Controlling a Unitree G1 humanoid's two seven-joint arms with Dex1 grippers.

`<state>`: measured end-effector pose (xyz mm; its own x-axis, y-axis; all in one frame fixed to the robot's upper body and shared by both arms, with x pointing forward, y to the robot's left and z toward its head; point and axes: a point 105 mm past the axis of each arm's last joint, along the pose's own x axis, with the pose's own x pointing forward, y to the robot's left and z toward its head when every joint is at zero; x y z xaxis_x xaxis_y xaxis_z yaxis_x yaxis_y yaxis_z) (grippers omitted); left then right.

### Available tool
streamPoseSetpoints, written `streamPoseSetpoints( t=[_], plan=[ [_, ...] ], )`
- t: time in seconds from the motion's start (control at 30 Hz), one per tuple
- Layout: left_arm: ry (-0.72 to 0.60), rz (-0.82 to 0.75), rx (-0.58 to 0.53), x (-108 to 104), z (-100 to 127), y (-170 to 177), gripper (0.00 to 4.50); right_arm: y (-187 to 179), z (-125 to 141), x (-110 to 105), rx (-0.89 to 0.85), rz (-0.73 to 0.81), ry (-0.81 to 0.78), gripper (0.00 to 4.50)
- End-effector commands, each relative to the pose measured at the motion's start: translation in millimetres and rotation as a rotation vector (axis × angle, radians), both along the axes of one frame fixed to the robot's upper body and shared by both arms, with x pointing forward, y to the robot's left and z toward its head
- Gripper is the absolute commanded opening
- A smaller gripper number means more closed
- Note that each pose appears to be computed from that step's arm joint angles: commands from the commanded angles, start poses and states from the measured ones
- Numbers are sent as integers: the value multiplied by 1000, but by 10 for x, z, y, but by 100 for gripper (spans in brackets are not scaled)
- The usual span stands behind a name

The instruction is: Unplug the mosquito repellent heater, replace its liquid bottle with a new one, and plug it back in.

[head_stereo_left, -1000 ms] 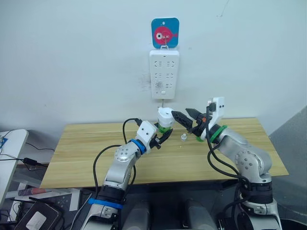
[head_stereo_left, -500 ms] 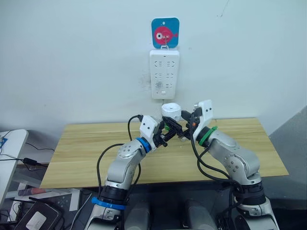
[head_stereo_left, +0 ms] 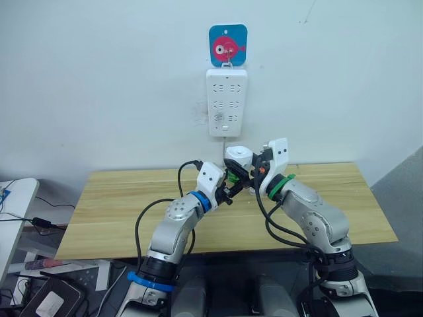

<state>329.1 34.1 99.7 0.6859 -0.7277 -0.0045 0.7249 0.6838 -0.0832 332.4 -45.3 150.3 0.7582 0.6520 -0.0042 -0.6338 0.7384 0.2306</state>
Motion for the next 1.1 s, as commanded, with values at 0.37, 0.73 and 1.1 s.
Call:
streamPoseSetpoints(
  t=[0.37, 0.73, 1.1],
  plan=[
    [-173, -10, 48, -65, 200, 107, 351, -242, 43, 90, -21, -99, -63, 309],
    [-388, 92, 117, 261, 687, 636, 450, -736, 67, 165, -59, -304, -139, 309],
    [-470, 135, 143, 924, 1177, 604, 450, -673, 166, 166, -3, -295, -181, 309]
  ],
)
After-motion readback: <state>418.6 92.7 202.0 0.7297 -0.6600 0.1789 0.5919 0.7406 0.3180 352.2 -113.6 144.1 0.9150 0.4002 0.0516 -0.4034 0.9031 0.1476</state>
